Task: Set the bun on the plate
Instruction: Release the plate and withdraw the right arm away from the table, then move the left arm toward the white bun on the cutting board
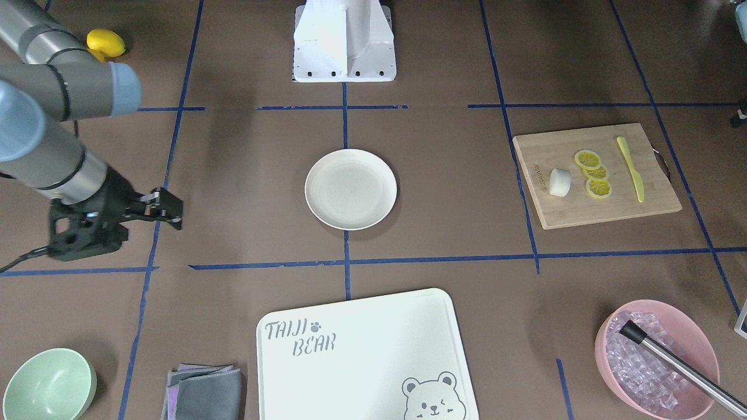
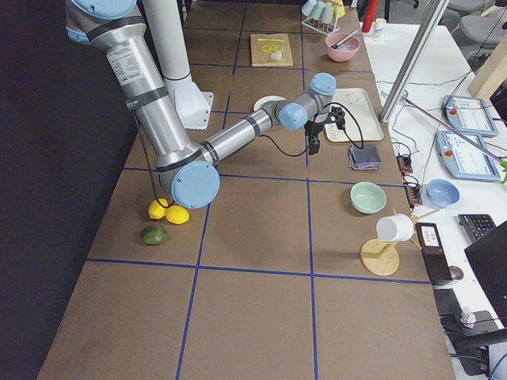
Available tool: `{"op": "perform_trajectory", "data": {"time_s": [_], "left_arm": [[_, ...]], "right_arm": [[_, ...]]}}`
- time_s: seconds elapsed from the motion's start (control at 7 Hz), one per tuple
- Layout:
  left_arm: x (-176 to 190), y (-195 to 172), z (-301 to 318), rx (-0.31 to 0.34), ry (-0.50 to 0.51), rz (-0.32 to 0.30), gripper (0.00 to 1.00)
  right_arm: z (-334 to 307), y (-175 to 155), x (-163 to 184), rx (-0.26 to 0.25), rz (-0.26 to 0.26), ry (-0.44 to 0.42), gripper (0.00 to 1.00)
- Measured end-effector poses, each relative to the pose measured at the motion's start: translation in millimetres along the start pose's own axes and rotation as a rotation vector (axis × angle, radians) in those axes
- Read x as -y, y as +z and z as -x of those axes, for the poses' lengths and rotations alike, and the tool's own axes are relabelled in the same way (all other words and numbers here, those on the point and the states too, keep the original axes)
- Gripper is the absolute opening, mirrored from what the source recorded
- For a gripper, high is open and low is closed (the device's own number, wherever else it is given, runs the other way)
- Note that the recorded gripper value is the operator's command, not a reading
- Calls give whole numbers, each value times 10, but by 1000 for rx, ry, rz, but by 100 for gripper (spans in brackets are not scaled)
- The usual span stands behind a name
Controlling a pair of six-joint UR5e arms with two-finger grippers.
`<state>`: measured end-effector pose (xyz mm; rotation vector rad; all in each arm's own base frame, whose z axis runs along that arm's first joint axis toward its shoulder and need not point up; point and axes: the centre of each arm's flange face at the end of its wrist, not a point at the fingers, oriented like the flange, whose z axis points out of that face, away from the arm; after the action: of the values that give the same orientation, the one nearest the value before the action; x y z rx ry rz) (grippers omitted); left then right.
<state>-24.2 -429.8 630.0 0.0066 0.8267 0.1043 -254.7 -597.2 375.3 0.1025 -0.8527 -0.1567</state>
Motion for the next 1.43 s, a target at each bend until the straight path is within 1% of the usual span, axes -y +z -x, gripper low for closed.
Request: {"op": "perform_trajectory", "data": {"time_s": [0.14, 0.29, 0.43, 0.57, 0.71, 0.86, 1.0, 1.14, 1.29, 1.43], "left_arm": [[-4, -20, -17, 0, -30, 28, 100], [-25, -103, -54, 1, -52, 38, 100], [-49, -221, -82, 2, -58, 23, 100], [-66, -296, -86, 3, -48, 9, 100], [-77, -317, -58, 3, -6, 5, 100], [-101, -331, -6, 3, 35, 1, 100], [-100, -364, 25, 3, 53, -9, 100], [-20, -422, 4, 5, 77, -29, 100], [164, -522, -86, 9, 109, -62, 100], [376, -639, -204, 11, 111, -97, 100]], "right_arm": [[-600, -237, 25, -41, 14, -61, 100], [-1160, -462, -23, -73, 27, -103, 100], [-1694, -644, -154, -96, 40, -131, 100], [-2204, -764, -362, -111, 49, -147, 100], [-2652, -846, -608, -121, 55, -147, 100], [-2999, -863, -856, -127, 63, -126, 100], [-3214, -825, -1052, -132, 76, -98, 100], [-3312, -794, -1160, -134, 85, -77, 100], [-3339, -787, -1199, -134, 86, -64, 100], [-3345, -785, -1216, -135, 86, -53, 100]]}}
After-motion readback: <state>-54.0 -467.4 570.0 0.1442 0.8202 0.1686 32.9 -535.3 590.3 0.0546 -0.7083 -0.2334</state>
